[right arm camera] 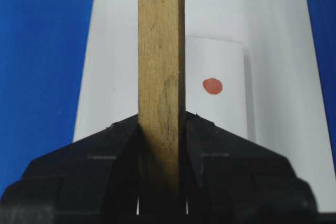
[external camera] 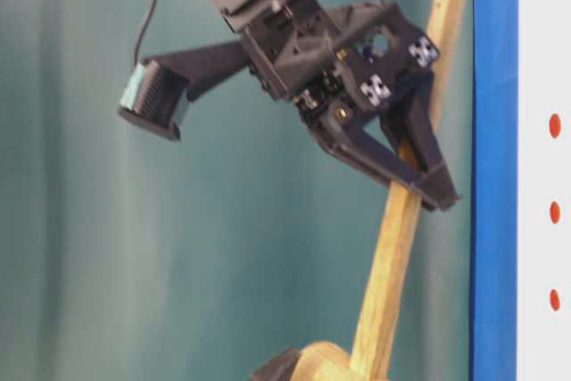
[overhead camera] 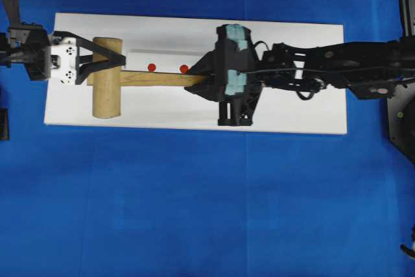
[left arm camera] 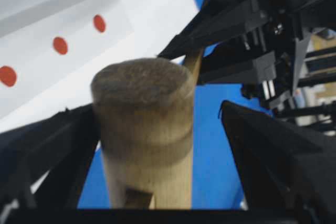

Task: Hit the mark with a hammer.
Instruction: 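Release the left gripper and carry the mallet back below the board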

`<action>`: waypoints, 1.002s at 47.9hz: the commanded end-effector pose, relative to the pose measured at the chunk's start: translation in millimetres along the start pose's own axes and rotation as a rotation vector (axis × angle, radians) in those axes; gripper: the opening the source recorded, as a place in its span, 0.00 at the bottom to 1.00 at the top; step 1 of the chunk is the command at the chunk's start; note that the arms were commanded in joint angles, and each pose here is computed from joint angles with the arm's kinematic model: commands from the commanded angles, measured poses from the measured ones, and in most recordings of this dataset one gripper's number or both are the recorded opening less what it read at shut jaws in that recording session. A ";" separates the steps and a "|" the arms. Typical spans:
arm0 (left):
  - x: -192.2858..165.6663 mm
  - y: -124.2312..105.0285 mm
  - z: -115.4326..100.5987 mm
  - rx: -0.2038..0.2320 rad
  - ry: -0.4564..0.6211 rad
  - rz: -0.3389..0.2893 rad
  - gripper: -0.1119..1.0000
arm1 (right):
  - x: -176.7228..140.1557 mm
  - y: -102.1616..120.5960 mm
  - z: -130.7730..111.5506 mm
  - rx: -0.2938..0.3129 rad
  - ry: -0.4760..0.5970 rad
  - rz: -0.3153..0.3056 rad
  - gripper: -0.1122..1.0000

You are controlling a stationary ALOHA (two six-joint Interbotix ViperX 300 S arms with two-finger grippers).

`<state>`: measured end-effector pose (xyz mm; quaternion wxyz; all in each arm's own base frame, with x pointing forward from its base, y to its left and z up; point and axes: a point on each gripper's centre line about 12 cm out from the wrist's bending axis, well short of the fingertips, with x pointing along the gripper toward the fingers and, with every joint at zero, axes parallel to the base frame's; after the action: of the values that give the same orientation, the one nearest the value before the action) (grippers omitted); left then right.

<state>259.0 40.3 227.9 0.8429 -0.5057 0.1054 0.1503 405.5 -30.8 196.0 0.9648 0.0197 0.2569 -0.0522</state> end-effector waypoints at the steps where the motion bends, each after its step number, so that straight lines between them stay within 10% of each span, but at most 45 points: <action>1: -9.7 -7.0 3.5 0.006 -0.021 -0.041 0.87 | -15.5 -0.2 14.9 0.009 -0.053 0.000 0.16; 41: -76.2 6.3 -4.2 0.063 0.012 0.009 0.87 | -65.6 4.8 -0.8 0.050 -0.081 0.017 0.16; 48: -74.5 5.9 -3.5 0.130 0.005 0.004 0.87 | -64.7 10.1 0.9 0.068 -0.083 0.029 0.16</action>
<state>184.3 28.3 241.7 0.8627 -0.4673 0.1230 0.1488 347.5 -18.2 210.3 0.9671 0.0471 0.2453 -0.0491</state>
